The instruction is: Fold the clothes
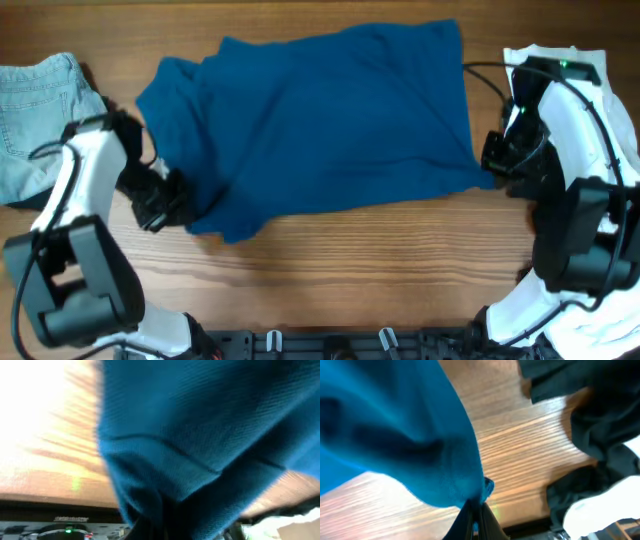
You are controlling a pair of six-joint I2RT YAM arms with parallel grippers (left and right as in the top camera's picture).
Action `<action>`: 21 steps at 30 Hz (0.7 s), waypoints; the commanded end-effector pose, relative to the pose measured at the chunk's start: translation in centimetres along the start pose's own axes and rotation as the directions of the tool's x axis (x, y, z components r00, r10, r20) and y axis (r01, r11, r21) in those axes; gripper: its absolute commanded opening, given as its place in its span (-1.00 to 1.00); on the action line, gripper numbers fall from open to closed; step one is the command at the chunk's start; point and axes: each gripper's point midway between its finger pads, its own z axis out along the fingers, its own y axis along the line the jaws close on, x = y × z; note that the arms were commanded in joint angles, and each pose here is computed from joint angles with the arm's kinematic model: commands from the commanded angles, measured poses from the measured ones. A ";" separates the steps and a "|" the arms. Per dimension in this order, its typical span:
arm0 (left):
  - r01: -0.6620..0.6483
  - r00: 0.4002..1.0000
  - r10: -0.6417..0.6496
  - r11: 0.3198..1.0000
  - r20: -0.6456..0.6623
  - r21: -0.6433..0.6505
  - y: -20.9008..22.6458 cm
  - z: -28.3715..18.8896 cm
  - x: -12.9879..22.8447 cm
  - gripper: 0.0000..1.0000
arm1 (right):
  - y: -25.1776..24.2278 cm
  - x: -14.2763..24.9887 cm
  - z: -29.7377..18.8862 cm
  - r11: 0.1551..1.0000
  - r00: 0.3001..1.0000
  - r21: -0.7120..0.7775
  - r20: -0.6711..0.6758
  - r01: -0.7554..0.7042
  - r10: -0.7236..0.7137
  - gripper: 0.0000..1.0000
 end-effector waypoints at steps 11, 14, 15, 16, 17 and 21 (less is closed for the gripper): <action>0.318 0.865 -0.345 0.939 0.364 0.134 7.4 -6.5 0.8 -0.92 | -5.3 3.4 -1.3 0.949 0.917 -0.157 0.255 -0.273 0.306 -0.91; 0.319 0.866 -0.346 0.938 0.361 0.134 7.4 -6.4 0.7 -0.92 | -4.0 3.8 -1.1 0.971 0.948 -0.173 0.241 -0.168 0.207 -0.91; 0.319 0.866 -0.346 0.938 0.361 0.134 7.4 -6.4 0.7 -0.92 | -3.8 4.1 -0.8 0.972 0.953 -0.174 0.231 -0.158 0.196 -0.91; 0.319 0.866 -0.346 0.938 0.361 0.134 7.4 -6.4 0.8 -0.92 | -3.8 4.3 -0.6 0.972 0.955 -0.171 0.222 -0.159 0.196 -0.92; 0.319 0.866 -0.346 0.938 0.361 0.134 7.4 -6.4 0.8 -0.92 | -3.8 4.3 -0.4 0.972 0.956 -0.170 0.217 -0.160 0.195 -0.91; 0.269 0.873 -0.319 0.946 0.368 0.183 5.9 -6.7 0.2 -0.92 | -2.6 3.0 -1.0 0.962 0.946 -0.240 0.261 -0.128 0.191 -0.91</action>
